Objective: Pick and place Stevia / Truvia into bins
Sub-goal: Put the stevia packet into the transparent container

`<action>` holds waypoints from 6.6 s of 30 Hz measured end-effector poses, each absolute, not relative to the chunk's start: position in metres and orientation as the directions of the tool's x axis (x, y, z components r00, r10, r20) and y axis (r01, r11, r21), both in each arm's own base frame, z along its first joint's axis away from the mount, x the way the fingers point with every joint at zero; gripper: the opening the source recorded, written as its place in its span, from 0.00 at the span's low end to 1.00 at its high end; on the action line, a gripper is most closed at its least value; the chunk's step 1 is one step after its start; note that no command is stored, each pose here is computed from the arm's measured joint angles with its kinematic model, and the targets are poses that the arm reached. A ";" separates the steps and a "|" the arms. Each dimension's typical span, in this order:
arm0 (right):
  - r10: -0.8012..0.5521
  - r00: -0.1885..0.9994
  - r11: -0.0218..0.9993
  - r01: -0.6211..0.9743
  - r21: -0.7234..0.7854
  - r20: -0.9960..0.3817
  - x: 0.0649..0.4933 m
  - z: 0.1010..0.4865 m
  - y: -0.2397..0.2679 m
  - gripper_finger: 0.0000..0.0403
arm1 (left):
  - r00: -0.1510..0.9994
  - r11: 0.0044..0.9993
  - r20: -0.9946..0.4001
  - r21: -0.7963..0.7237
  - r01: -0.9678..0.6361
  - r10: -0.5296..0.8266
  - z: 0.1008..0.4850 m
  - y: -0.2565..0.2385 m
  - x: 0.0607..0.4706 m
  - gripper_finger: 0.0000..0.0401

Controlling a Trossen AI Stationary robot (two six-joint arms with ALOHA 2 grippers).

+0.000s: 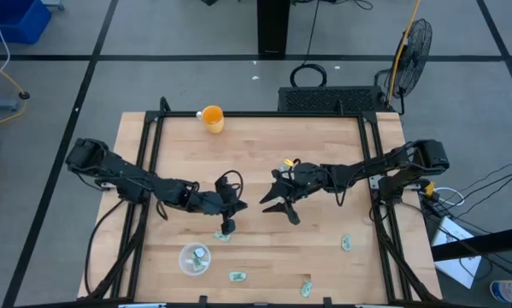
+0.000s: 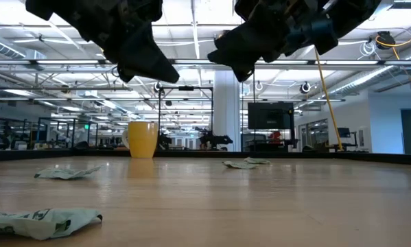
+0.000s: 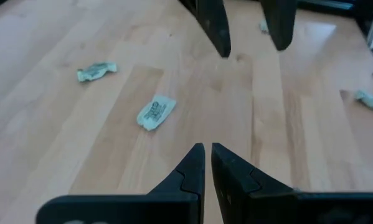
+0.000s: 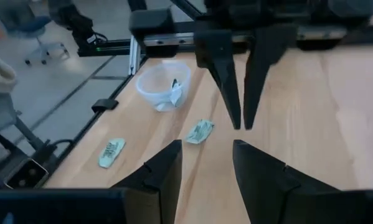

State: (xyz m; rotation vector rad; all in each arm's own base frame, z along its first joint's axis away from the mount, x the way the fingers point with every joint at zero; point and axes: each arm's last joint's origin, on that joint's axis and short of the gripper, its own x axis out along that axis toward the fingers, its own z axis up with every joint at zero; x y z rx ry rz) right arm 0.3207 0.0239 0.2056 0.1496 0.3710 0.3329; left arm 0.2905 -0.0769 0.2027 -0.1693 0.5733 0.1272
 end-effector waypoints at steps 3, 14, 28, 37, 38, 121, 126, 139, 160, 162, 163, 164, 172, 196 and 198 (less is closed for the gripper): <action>0.299 0.891 0.938 -0.210 0.275 -0.341 0.316 0.212 0.022 0.33 | 0.829 0.977 -0.555 -0.126 -0.171 0.073 0.199 -0.077 0.292 0.08; 0.302 0.904 0.939 -0.227 0.258 -0.304 0.266 0.271 0.021 0.33 | 0.861 0.964 -0.507 -0.206 -0.166 0.040 0.204 -0.079 0.295 0.08; 0.121 0.678 0.986 0.000 0.164 -0.725 0.218 0.246 0.025 0.33 | 0.859 0.977 -0.510 -0.157 -0.141 0.042 0.204 -0.079 0.295 0.08; -0.120 0.575 0.989 0.140 -0.047 -0.809 0.202 0.201 0.016 0.33 | 0.857 0.971 -0.513 -0.171 -0.168 0.058 0.204 -0.074 0.296 0.08; -0.147 0.555 0.985 0.155 -0.071 -0.819 0.199 0.194 0.014 0.33 | 0.855 0.970 -0.515 -0.171 -0.171 0.060 0.203 -0.073 0.296 0.08; 0.088 0.869 0.987 -0.140 -0.072 -0.486 0.288 0.164 0.033 0.00 | 0.888 0.975 -0.455 0.218 0.039 0.066 0.210 -0.062 0.303 0.09; 0.252 0.874 0.966 -0.204 0.157 -0.417 0.296 0.178 0.038 0.00 | 0.907 0.923 -0.419 0.365 0.119 0.049 0.213 -0.068 0.303 0.19; 0.212 0.909 0.951 -0.107 0.291 -0.359 0.300 0.183 0.024 0.00 | 0.952 0.829 -0.307 0.532 0.171 0.001 0.223 -0.069 0.309 0.44; 0.214 0.889 0.925 -0.051 0.375 -0.405 0.298 0.179 0.022 0.00 | 0.962 0.675 -0.261 0.724 0.143 0.075 0.191 -0.069 0.332 0.39; 0.214 0.890 0.928 -0.056 0.369 -0.402 0.298 0.179 0.022 0.00 | 0.958 0.678 -0.279 0.718 0.158 0.072 0.190 -0.069 0.332 0.39; 0.214 0.891 0.929 -0.059 0.365 -0.400 0.298 0.179 0.022 0.00 | 0.954 0.678 -0.291 0.715 0.170 0.067 0.188 -0.069 0.331 0.38; 0.214 0.892 0.930 -0.061 0.362 -0.399 0.298 0.179 0.022 0.00 | 0.950 0.680 -0.306 0.709 0.185 0.061 0.187 -0.069 0.331 0.38; 0.214 0.894 0.932 -0.066 0.357 -0.393 0.299 0.180 0.022 0.00 | 0.936 0.694 -0.349 0.685 0.221 0.046 0.183 -0.070 0.329 0.38; 0.256 0.900 0.840 -0.026 0.542 -0.353 0.300 0.183 0.005 0.00 | 0.929 0.580 -0.336 0.793 0.188 0.158 0.182 -0.090 0.322 0.38; 0.276 0.903 0.823 -0.044 0.567 -0.330 0.301 0.185 0.007 0.00 | 0.928 0.569 -0.335 0.800 0.189 0.163 0.183 -0.089 0.323 0.38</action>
